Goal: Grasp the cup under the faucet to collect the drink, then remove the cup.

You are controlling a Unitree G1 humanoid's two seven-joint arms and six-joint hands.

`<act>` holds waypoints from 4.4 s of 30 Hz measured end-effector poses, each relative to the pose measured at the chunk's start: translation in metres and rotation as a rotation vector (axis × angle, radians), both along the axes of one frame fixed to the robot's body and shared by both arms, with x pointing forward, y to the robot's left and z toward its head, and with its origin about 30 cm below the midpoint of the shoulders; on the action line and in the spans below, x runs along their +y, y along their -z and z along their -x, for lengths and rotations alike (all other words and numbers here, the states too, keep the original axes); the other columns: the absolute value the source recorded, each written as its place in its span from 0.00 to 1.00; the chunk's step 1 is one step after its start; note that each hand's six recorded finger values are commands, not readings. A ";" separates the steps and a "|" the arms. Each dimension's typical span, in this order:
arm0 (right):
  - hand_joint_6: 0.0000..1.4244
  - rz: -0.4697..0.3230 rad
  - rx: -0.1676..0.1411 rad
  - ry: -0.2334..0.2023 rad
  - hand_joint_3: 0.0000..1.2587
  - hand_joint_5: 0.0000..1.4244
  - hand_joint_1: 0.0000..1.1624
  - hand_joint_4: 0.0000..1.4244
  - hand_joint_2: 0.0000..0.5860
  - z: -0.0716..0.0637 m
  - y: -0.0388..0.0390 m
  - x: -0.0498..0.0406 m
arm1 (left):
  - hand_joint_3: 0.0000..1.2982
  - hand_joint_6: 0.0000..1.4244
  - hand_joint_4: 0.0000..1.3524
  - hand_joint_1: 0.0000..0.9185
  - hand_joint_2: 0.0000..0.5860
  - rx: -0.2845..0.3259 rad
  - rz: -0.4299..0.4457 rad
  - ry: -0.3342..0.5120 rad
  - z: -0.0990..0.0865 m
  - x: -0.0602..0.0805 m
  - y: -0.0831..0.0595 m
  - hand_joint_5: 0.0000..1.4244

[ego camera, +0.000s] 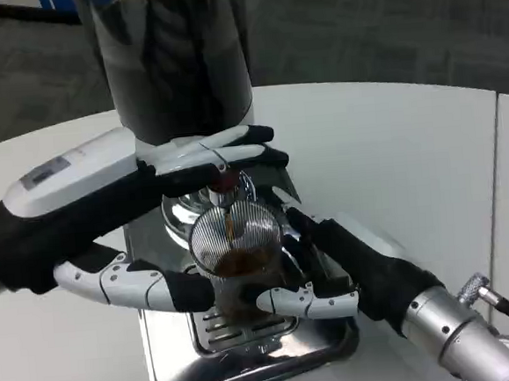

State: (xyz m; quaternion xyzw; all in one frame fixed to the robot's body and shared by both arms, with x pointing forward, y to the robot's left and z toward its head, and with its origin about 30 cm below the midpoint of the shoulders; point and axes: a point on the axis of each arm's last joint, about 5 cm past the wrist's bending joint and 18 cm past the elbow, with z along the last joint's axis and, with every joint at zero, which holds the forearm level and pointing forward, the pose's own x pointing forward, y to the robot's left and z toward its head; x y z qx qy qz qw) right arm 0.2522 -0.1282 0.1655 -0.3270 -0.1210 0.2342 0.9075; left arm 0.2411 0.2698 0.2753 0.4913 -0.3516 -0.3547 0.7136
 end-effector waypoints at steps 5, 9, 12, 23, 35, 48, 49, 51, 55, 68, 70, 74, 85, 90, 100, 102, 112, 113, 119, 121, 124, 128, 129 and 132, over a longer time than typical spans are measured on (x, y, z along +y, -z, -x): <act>0.02 0.000 -0.006 -0.006 0.00 0.00 0.50 0.00 0.36 -0.002 -0.0019 0.0020 | 0.11 0.06 0.02 0.00 0.21 -0.001 0.001 -0.001 0.000 0.000 0.000 0.09; 0.02 -0.001 -0.006 -0.007 0.00 0.00 0.50 0.00 0.36 -0.002 -0.0022 0.0025 | 0.11 0.06 0.02 0.00 0.21 0.001 0.003 -0.004 0.000 0.001 0.001 0.09; 0.02 -0.002 -0.004 -0.009 0.00 0.00 0.50 0.00 0.35 -0.003 -0.0019 0.0033 | 0.11 0.06 0.02 0.00 0.21 0.003 0.004 -0.006 0.000 0.002 0.002 0.09; 0.02 -0.003 -0.008 -0.011 0.00 0.00 0.50 0.00 0.35 -0.003 -0.0028 0.0038 | 0.11 0.06 0.02 0.00 0.21 -0.006 0.004 -0.002 0.000 0.001 0.001 0.09; 0.01 -0.004 -0.012 -0.011 0.00 0.00 0.50 0.00 0.35 -0.003 -0.0035 0.0038 | 0.12 0.06 0.02 0.00 0.21 -0.024 -0.016 0.005 0.002 0.002 0.001 0.09; 0.01 -0.005 -0.012 -0.011 0.00 0.00 0.50 0.00 0.35 -0.003 -0.0036 0.0039 | 0.12 0.06 0.03 0.00 0.21 -0.046 -0.042 0.003 0.003 0.003 0.001 0.09; 0.01 -0.005 -0.013 -0.012 0.00 0.00 0.50 0.00 0.35 -0.003 -0.0037 0.0039 | 0.12 0.06 0.03 0.00 0.21 -0.046 -0.042 0.002 0.003 0.003 0.001 0.09; 0.01 -0.006 -0.016 -0.013 0.00 0.00 0.50 0.00 0.35 -0.002 -0.0041 0.0040 | 0.12 0.06 0.03 0.00 0.21 -0.046 -0.041 0.002 0.003 0.003 0.001 0.09; 0.01 -0.009 -0.016 -0.013 0.00 0.00 0.50 0.00 0.35 -0.001 -0.0036 0.0039 | 0.12 0.06 0.03 0.00 0.21 -0.044 -0.038 0.002 0.003 0.002 0.002 0.09; 0.02 -0.029 -0.037 -0.024 0.00 0.00 0.50 0.00 0.35 0.002 -0.0073 0.0070 | 0.13 0.06 0.03 0.00 0.21 -0.041 -0.032 -0.001 0.003 0.003 0.003 0.09; 0.02 -0.030 -0.036 -0.024 0.00 0.00 0.50 0.00 0.35 0.002 -0.0073 0.0073 | 0.13 0.06 0.03 0.00 0.21 -0.041 -0.032 -0.001 0.003 0.003 0.003 0.09; 0.02 -0.036 -0.036 -0.026 0.00 0.00 0.50 0.00 0.35 0.002 -0.0073 0.0084 | 0.13 0.06 0.03 0.00 0.21 -0.041 -0.036 -0.003 0.004 0.003 0.003 0.09; 0.02 -0.051 -0.037 -0.030 0.00 0.00 0.50 0.00 0.35 0.002 -0.0074 0.0116 | 0.13 0.06 0.03 0.00 0.21 -0.039 -0.031 -0.006 0.004 0.004 0.005 0.09; 0.02 -0.053 -0.037 -0.032 0.00 0.00 0.50 0.00 0.35 0.002 -0.0075 0.0126 | 0.13 0.07 0.03 0.00 0.21 -0.035 -0.027 -0.009 0.004 0.004 0.005 0.09; 0.03 -0.052 -0.042 -0.031 0.00 0.00 0.51 0.00 0.35 0.003 -0.0070 0.0146 | 0.14 0.07 0.04 0.00 0.21 -0.011 0.006 -0.019 0.005 0.007 0.008 0.10; 0.03 -0.048 -0.043 -0.033 0.00 0.00 0.51 0.00 0.35 0.003 -0.0068 0.0153 | 0.14 0.07 0.04 0.00 0.21 -0.009 0.009 -0.021 0.006 0.007 0.008 0.10; 0.03 -0.036 -0.045 -0.036 0.00 0.00 0.54 0.00 0.34 0.003 -0.0063 0.0164 | 0.14 0.08 0.04 0.00 0.21 0.011 0.037 -0.038 0.007 0.010 0.010 0.11; 0.03 -0.035 -0.045 -0.036 0.00 0.00 0.54 0.00 0.34 0.003 -0.0062 0.0165 | 0.14 0.09 0.04 0.00 0.21 0.014 0.043 -0.038 0.007 0.011 0.010 0.11; 0.03 -0.032 -0.045 -0.038 0.00 0.00 0.54 0.00 0.34 0.003 -0.0061 0.0169 | 0.14 0.12 0.05 0.00 0.21 0.045 0.079 -0.046 0.007 0.012 0.011 0.14; 0.03 -0.032 -0.044 -0.039 0.00 0.00 0.54 0.00 0.34 0.003 -0.0060 0.0172 | 0.14 0.14 0.06 0.00 0.21 0.064 0.105 -0.053 0.006 0.014 0.011 0.15; 0.03 -0.031 -0.044 -0.040 0.00 0.00 0.54 0.00 0.34 0.004 -0.0058 0.0174 | 0.14 0.16 0.07 0.00 0.21 0.110 0.165 -0.061 0.005 0.016 0.013 0.16; 0.03 -0.027 -0.041 -0.038 0.00 0.00 0.54 0.00 0.34 0.004 -0.0056 0.0174 | 0.14 0.19 0.07 0.00 0.21 0.170 0.244 -0.062 0.003 0.018 0.014 0.17; 0.03 -0.025 -0.040 -0.038 0.00 0.00 0.54 0.00 0.34 0.004 -0.0055 0.0171 | 0.14 0.19 0.07 0.00 0.21 0.183 0.258 -0.064 0.003 0.019 0.014 0.18; 0.03 -0.024 -0.036 -0.034 0.00 0.00 0.54 0.00 0.34 0.003 -0.0054 0.0169 | 0.15 0.20 0.08 0.00 0.21 0.220 0.299 -0.065 0.004 0.020 0.016 0.18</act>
